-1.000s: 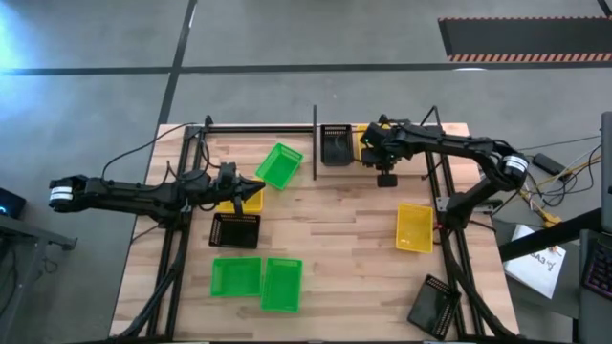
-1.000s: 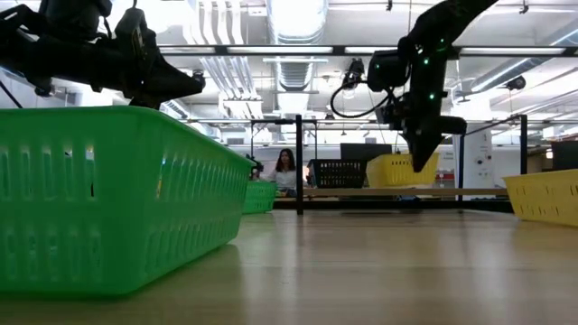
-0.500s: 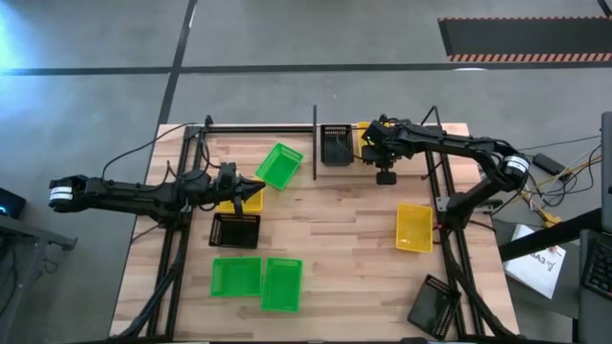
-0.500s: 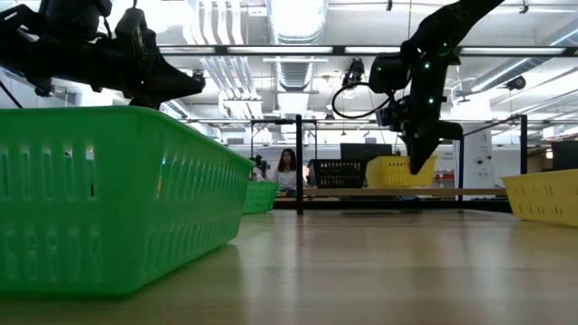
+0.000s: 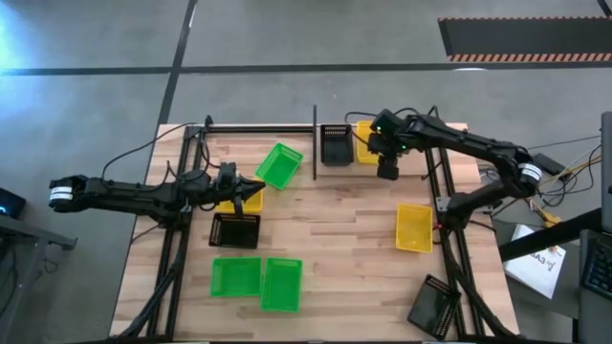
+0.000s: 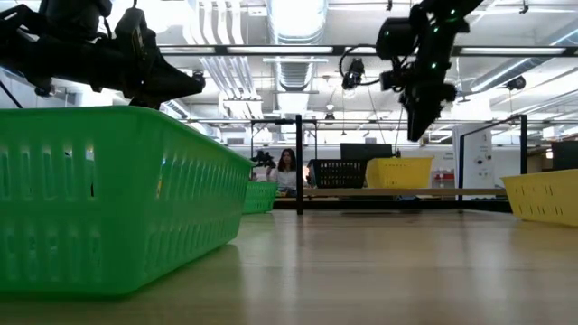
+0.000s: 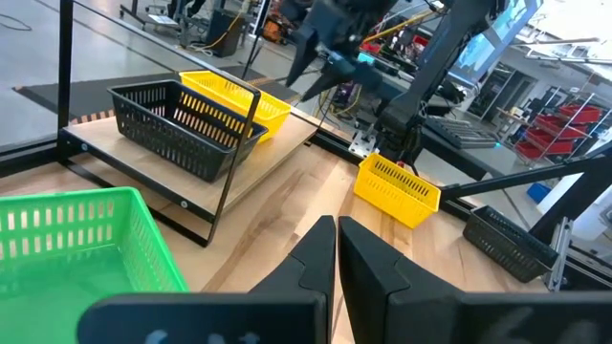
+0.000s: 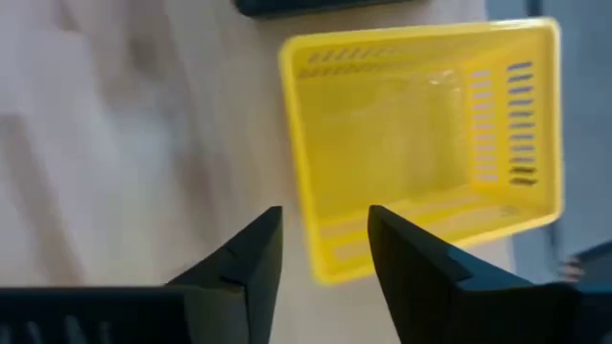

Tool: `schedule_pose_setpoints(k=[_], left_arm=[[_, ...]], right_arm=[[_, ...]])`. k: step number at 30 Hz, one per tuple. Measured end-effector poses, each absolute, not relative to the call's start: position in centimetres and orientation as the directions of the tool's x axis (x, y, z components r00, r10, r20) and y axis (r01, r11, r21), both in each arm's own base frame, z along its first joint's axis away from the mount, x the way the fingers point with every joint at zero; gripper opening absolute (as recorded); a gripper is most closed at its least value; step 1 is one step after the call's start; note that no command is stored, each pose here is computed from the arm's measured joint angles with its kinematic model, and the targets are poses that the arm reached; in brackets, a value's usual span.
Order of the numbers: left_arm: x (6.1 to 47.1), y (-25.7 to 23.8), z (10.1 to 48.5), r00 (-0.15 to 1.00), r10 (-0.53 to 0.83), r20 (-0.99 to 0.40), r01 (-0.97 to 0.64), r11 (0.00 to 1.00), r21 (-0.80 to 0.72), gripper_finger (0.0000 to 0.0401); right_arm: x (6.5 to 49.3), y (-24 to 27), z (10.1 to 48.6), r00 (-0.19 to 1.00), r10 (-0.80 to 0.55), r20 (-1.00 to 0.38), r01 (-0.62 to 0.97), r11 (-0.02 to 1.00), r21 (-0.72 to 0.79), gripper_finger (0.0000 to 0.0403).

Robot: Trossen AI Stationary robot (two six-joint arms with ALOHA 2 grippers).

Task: Stack baskets on shelf by color
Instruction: Put the bottom right yellow bin on the shelf, then put the bottom right green bin on the shelf

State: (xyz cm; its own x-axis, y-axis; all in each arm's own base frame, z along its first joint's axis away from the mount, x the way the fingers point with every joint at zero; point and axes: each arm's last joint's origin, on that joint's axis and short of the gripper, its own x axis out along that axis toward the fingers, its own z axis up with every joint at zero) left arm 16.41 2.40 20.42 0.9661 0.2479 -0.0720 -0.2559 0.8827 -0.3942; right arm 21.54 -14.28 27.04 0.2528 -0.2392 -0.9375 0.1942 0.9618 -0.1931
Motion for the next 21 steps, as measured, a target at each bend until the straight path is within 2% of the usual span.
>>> schedule_pose_setpoints(k=[5,11,17,21], left_arm=[[16.6,2.4,21.2,0.968,0.246,-0.051,-0.245,0.885,-0.395,0.0],[17.9,1.8,24.8,0.975,0.222,0.008,-0.203,0.905,-0.373,0.0],[20.3,0.5,27.7,0.966,0.174,-0.189,-0.227,0.924,-0.307,0.0],[22.0,-1.3,29.5,0.945,0.091,-0.315,-0.18,0.948,-0.264,0.0]], right_arm=[[20.3,-12.2,27.7,0.299,-0.233,-0.925,0.214,0.961,-0.173,0.015],[19.1,-7.9,28.6,0.414,-0.221,-0.883,0.197,0.969,-0.15,0.0122],[19.3,-1.9,28.8,0.603,-0.124,-0.788,0.15,0.988,-0.041,0.0089],[20.0,2.5,28.3,0.666,-0.134,-0.733,0.163,0.986,-0.032,0.0068]])
